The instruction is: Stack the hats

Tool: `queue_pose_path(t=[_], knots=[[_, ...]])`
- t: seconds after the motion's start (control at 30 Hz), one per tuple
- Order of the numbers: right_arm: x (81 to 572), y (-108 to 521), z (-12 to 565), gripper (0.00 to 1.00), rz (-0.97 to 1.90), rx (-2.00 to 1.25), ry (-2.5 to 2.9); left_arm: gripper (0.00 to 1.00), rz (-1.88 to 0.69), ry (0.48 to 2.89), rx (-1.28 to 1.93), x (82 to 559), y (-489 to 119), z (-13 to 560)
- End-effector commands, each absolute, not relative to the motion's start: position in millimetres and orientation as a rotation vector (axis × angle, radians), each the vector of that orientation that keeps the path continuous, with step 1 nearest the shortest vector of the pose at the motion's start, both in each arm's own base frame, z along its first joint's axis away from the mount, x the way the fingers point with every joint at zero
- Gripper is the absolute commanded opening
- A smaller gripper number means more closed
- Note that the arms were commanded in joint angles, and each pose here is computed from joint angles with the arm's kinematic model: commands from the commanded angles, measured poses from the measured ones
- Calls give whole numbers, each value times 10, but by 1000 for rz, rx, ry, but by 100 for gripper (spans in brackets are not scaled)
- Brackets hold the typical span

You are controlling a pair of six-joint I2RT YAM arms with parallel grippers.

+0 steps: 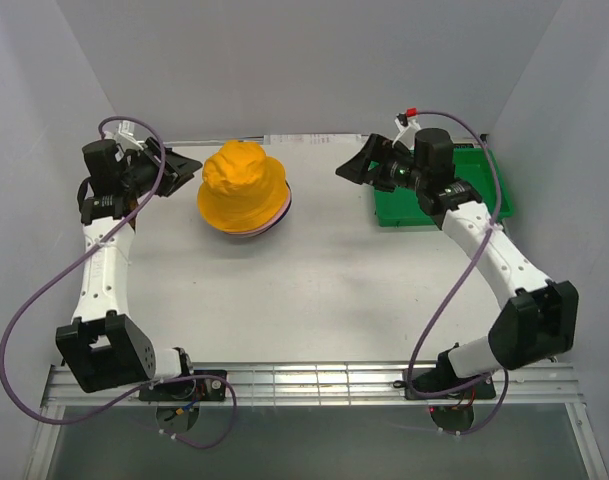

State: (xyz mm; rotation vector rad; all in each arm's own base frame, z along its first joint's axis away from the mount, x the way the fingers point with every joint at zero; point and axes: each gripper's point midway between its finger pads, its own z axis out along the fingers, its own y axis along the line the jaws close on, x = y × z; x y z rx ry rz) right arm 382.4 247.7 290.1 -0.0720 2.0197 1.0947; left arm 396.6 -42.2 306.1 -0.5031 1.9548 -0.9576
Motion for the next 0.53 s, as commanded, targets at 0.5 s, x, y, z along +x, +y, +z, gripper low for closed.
queue_pose_path(t=[0.5], knots=[[2997,1534,2571,89,641,4,2045,56,-1044,1908,-232,3203,-1016,3453]])
